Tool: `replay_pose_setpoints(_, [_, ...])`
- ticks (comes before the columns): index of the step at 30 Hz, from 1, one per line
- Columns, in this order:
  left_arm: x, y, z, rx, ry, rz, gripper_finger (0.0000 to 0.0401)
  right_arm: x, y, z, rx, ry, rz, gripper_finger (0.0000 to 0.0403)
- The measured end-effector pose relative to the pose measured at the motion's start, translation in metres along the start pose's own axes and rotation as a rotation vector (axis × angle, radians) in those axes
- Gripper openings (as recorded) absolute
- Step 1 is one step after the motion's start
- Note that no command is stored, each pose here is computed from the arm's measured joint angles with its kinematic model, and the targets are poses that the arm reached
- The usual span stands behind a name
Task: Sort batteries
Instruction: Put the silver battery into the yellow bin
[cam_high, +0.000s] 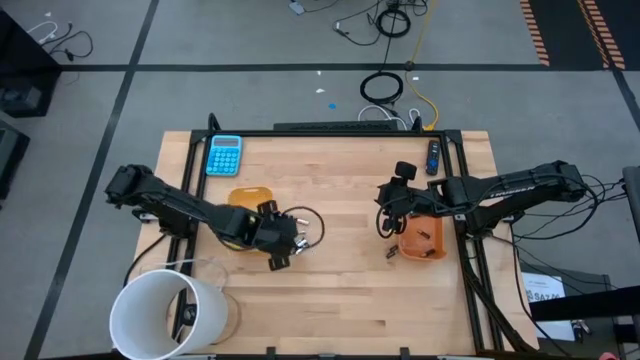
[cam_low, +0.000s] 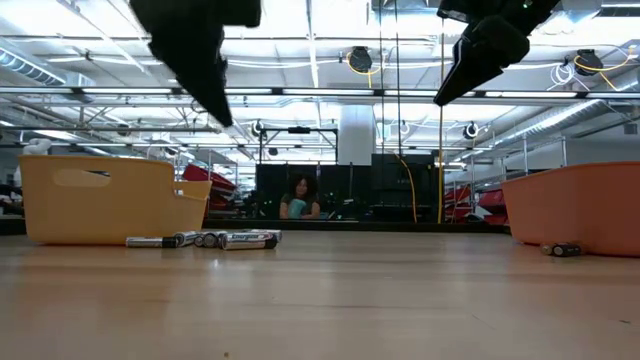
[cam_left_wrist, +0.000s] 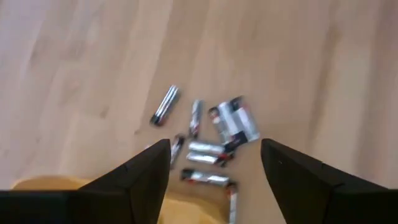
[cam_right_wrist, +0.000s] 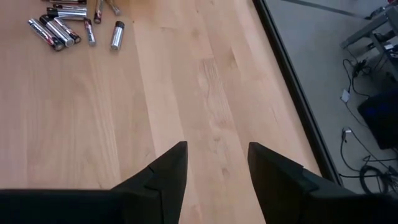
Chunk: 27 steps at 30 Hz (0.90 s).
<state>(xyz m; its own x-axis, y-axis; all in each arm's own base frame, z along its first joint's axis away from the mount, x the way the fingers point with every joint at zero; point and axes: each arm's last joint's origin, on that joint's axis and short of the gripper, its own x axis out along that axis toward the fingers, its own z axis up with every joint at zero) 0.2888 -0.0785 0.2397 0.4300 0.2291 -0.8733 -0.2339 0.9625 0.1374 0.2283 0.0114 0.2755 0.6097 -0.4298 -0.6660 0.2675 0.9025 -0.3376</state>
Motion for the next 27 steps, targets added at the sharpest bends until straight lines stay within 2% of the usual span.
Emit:
replay_pose_setpoints(6, [0.035,-0.012,-0.013,0.065,0.139,0.13,0.0255,0.0,0.0,0.0,0.002,0.0,0.0,0.016])
replay_pose_setpoints(12, [0.054,-0.017,-0.024,0.099,0.288,0.14,0.0255,0.0,0.0,0.0,0.003,-0.002,0.0,0.016])
replay_pose_setpoints(19, [0.042,-0.019,-0.037,0.151,0.416,0.164,0.0255,0.0,0.0,0.0,0.004,-0.003,0.001,0.016])
replay_pose_setpoints(24, [0.026,-0.019,-0.034,0.134,0.405,0.183,0.0255,0.0,0.0,0.001,0.007,-0.009,0.001,0.016])
replay_pose_setpoints(27, [0.022,-0.021,-0.029,0.132,0.345,0.184,0.0255,0.0,0.0,0.002,0.011,-0.017,0.002,0.016])
